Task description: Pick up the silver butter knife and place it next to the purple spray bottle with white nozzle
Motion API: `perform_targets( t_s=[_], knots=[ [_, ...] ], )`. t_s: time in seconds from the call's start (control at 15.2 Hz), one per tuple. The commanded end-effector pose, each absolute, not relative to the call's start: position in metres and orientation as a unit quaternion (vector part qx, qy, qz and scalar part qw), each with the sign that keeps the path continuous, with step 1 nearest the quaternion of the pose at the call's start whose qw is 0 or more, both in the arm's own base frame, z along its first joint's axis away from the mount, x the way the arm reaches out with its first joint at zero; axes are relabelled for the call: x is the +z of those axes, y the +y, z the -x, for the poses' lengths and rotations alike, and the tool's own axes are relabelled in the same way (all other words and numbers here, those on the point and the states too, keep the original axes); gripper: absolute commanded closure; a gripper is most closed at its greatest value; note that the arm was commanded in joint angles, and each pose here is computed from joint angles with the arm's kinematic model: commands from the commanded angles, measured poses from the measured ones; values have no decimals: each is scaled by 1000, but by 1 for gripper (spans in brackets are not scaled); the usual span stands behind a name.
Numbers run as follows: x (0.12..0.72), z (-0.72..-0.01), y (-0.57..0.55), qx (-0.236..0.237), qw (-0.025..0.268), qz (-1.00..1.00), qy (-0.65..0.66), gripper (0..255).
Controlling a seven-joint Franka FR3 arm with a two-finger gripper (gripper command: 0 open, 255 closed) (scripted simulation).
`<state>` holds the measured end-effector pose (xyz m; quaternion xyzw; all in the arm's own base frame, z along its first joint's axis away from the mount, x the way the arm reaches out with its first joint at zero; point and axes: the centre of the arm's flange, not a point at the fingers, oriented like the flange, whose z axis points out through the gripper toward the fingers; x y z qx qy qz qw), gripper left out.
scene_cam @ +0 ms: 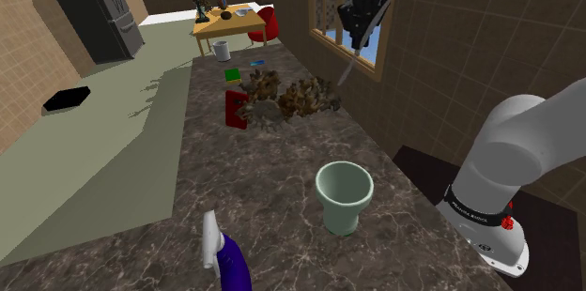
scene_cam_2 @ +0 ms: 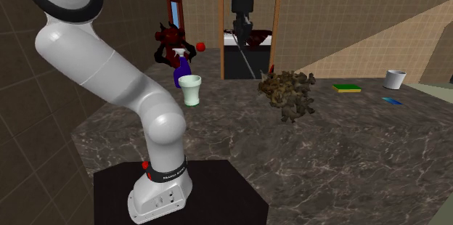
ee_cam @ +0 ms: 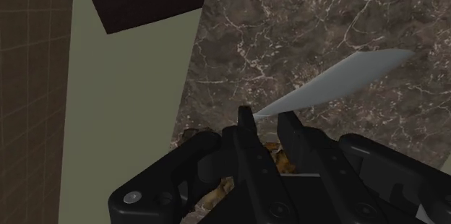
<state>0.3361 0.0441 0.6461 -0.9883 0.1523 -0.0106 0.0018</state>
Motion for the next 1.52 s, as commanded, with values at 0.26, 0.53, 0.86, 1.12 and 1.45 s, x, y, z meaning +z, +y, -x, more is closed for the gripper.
perform_targets(
  t_s=[0.26, 0.53, 0.86, 1.12, 1.45],
  knots=[
    [646, -301, 113, -11, 2, 988, 153, 255],
    [646, -277, 160, -11, 2, 988, 153, 255],
    [646, -247, 219, -11, 2, 988, 153, 255],
    [646, -222, 265, -11, 2, 988, 153, 255],
    [646, -192, 324, -11, 2, 988, 153, 255]
  ],
)
